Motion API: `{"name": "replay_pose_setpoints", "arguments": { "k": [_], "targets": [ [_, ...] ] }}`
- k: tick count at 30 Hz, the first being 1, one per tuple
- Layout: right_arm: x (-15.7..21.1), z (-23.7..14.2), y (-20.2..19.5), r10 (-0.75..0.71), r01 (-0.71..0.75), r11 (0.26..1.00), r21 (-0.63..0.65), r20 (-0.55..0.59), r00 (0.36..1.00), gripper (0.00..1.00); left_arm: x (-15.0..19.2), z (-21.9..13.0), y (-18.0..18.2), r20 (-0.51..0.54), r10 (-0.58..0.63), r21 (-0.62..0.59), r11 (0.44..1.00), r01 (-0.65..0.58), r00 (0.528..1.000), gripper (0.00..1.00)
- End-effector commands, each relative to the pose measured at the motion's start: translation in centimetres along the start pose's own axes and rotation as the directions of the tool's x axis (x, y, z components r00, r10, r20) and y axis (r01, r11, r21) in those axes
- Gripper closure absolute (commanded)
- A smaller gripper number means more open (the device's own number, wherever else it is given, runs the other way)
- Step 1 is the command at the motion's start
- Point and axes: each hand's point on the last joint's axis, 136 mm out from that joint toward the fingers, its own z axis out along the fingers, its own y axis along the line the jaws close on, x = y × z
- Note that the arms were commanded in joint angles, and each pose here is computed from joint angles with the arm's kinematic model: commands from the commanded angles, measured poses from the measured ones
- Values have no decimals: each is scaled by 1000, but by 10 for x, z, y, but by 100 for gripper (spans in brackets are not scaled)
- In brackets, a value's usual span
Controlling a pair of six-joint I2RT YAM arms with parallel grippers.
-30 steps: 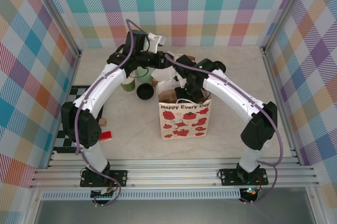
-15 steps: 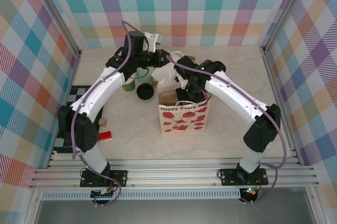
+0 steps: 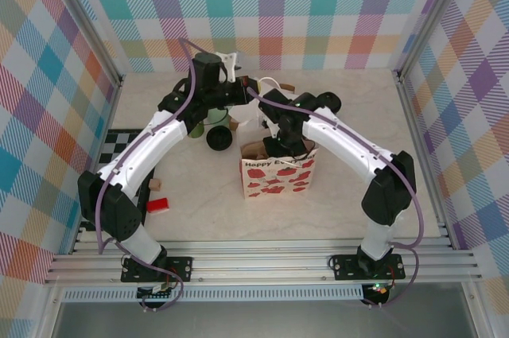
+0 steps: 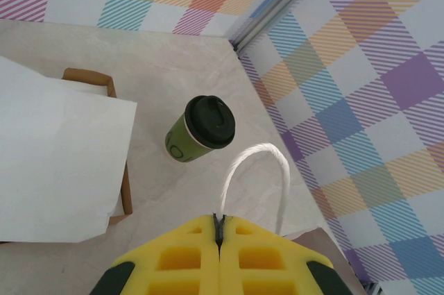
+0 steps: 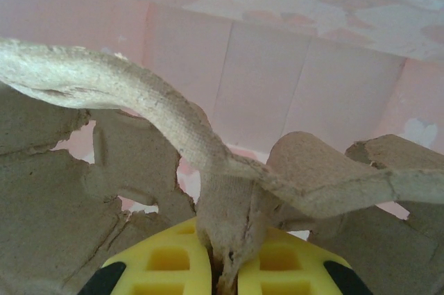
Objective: Pack the takeout coffee
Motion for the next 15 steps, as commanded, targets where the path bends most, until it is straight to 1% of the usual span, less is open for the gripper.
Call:
{"name": "replay_pose_setpoints", "arguments": {
  "k": [1,5,10,15],
  "targets": [
    [1,5,-2,-21,22,999,27,-23,1000,99,-5,-5,-1,14,-40,1,999,40,999,100],
    [-2,17,-2,-28,29,999,32,-39,999,100,0,-1,4,-7,-60,-22,998,60,998,100],
    [0,29,-6,-26,30,998,55,-68,997,100,0,-3,10,2,-70,-54,996,70,998,100],
    [7,36,-10,-38,45,996,74,-88,995,100,-11,-9,13,31,-21,-92,995,23,999,100]
  ]
}}
